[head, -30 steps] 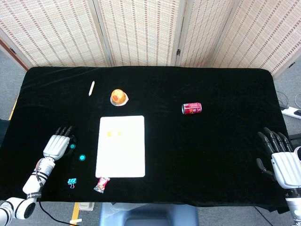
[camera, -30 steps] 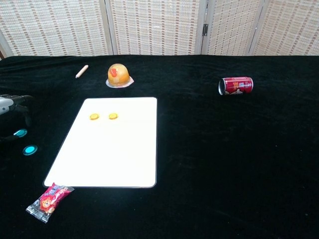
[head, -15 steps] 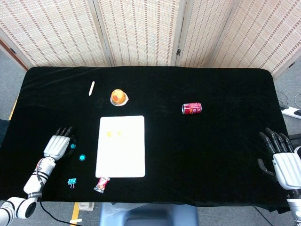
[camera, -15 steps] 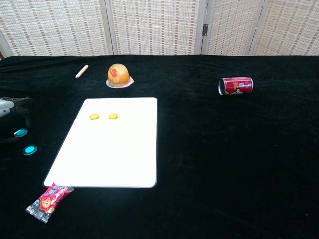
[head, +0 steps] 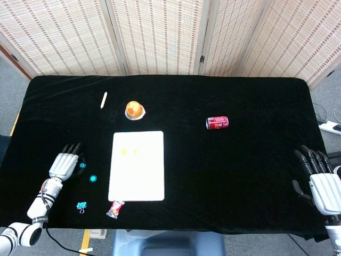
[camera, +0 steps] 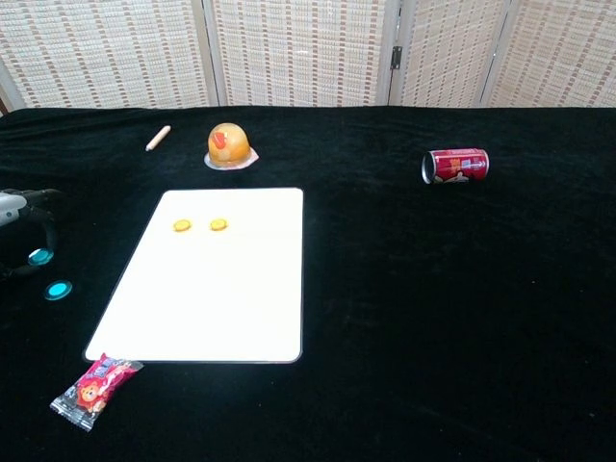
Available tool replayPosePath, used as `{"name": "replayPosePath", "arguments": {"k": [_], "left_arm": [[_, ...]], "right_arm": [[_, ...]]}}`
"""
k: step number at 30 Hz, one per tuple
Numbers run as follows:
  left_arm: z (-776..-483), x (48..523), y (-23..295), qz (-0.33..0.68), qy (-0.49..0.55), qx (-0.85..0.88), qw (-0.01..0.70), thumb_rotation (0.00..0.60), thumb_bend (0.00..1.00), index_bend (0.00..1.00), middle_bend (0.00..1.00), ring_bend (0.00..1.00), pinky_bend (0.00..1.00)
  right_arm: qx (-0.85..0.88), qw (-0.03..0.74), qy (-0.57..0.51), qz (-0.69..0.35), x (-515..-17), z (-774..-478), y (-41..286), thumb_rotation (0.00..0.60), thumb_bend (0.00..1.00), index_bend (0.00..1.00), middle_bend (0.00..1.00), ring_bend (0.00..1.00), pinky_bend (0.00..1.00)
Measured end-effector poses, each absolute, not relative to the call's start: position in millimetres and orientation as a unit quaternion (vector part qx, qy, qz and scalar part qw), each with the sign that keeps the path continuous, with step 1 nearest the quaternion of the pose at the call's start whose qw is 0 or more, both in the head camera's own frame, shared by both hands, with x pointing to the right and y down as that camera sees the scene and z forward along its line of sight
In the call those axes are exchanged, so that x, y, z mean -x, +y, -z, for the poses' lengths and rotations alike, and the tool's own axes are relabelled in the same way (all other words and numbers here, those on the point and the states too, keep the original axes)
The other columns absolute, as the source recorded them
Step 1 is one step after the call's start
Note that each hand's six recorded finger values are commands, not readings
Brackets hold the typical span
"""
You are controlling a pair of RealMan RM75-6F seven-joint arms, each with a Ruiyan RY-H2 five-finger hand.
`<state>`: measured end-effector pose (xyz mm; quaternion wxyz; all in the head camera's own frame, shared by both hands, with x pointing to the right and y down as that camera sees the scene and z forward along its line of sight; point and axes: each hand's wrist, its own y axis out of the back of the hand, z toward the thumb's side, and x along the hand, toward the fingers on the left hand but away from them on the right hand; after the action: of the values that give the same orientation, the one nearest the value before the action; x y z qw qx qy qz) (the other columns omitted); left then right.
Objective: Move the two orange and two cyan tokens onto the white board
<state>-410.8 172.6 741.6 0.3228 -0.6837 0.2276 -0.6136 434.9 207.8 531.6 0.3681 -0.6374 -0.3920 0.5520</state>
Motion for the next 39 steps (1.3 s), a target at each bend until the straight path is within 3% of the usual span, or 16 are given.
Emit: {"name": "replayPosePath", "arguments": {"k": [11,19,28,39], "left_arm": [[-731,395,163,0.59,0.236,0.701,0.324,0.6,0.41,0.5,0.05,0.0,0.0],[-716,342,142,0.539,0.225,0.734,0.347,0.6,0.42,0.5,0.05,0.0,0.0],[-728,290,135,0.517,0.186,0.753,0.361,0.6,0.41,0.49,0.05,0.0,0.0],[-735,269,141,0.509,0.168,0.761,0.365,0.6,0.41,0.48,0.05,0.0,0.0]], "right_arm": [[0.637,0.37,-0.392,-0.551,-435,-531,207,0.6,0.46,0.0,0.0,0.0,0.0],[0.637,0.368,-0.392,-0.553,-435,-532,207,0.6,0.46,0.0,0.0,0.0,0.0],[0.633,0.365,-0.394,-0.558,-440,-532,207,0.6,0.46,0.0,0.0,0.0,0.0],[0.632,0.362,-0.395,-0.56,-442,-534,208,0.6,0.46,0.0,0.0,0.0,0.0]]}}
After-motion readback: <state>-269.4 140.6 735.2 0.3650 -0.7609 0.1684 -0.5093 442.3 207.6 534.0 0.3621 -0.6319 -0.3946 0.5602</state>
